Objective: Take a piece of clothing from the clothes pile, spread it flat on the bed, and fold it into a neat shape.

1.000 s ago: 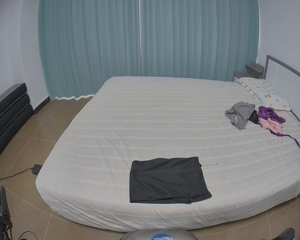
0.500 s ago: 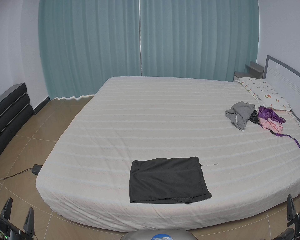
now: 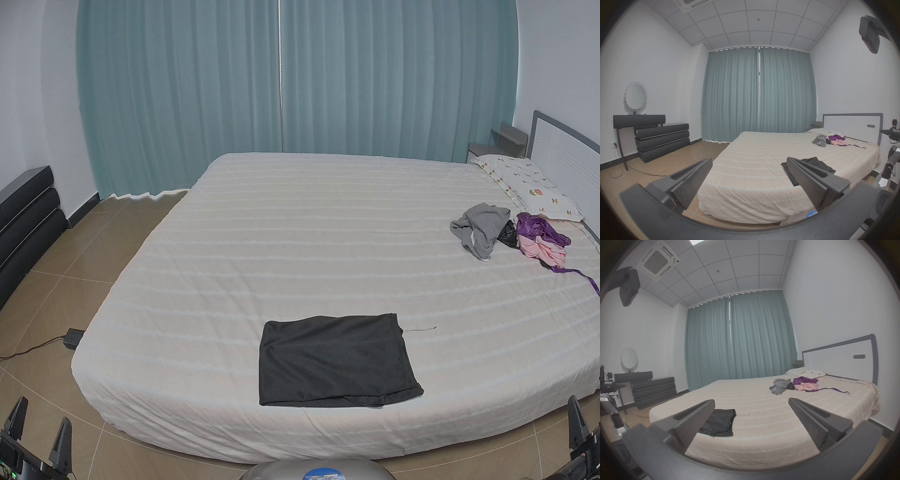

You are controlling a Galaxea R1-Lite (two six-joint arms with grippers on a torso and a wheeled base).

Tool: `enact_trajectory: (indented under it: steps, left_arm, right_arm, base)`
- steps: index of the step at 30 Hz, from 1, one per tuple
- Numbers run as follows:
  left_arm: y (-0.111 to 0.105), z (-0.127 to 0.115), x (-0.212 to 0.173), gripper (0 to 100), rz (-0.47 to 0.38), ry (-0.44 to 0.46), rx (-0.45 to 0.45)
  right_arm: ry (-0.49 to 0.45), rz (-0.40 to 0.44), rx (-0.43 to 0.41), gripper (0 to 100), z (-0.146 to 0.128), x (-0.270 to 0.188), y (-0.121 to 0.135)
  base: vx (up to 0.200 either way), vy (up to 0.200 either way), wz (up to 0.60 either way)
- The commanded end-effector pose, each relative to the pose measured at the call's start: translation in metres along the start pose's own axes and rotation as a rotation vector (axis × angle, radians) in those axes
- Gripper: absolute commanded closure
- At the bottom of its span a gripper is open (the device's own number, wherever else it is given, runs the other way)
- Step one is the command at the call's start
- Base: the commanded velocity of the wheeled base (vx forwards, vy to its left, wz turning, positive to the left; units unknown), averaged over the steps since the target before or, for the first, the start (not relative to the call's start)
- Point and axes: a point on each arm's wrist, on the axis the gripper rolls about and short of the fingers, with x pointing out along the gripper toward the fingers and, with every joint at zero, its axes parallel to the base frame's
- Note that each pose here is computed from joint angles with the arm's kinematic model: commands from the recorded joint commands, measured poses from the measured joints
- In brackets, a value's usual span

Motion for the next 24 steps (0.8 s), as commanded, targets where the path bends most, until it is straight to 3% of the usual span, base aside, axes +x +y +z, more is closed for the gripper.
enact_trajectory:
  steps: [1, 4, 7, 9, 11, 14, 19, 24]
  left_arm:
    - [0.000, -0.005, 0.001, 0, 0.000, 0.015, -0.012]
    - [0.000, -0.005, 0.001, 0, 0.002, 0.015, -0.016]
    - [0.000, -0.005, 0.001, 0, 0.003, 0.015, -0.016]
    - [0.000, -0.005, 0.001, 0, 0.005, 0.015, -0.013]
    - [0.000, -0.005, 0.001, 0, 0.003, 0.015, -0.007]
    - [0.000, -0.005, 0.001, 0, 0.003, 0.015, -0.009]
    - [0.000, -0.005, 0.001, 0, 0.006, 0.015, -0.016]
    - [0.000, -0.005, 0.001, 0, 0.006, 0.015, -0.009]
  right_arm:
    - [0.005, 0.009, -0.087, 0, -0.005, 0.000, 0.000]
    - [0.026, 0.040, -0.011, 0, -0.006, 0.000, 0.001]
    - [0.021, 0.033, -0.065, 0, -0.005, 0.000, 0.000]
    - [-0.036, 0.038, -0.158, 0, 0.002, -0.001, 0.001]
    - [-0.066, 0.040, -0.133, 0, 0.006, -0.001, 0.001]
    - [0.040, 0.021, -0.092, 0, -0.005, -0.001, 0.000]
    - [0.047, -0.079, -0.114, 0, -0.005, -0.001, -0.002]
    - [0.083, -0.013, -0.088, 0, -0.012, 0.000, -0.001]
  base:
    - [0.000, 0.000, 0.00]
    - [0.000, 0.000, 0.00]
    - [0.000, 0.000, 0.00]
    - [0.000, 0.000, 0.00]
    - [0.000, 0.000, 0.00]
    - [0.000, 0.000, 0.00]
    - [0.000, 0.000, 0.00]
    - [0.000, 0.000, 0.00]
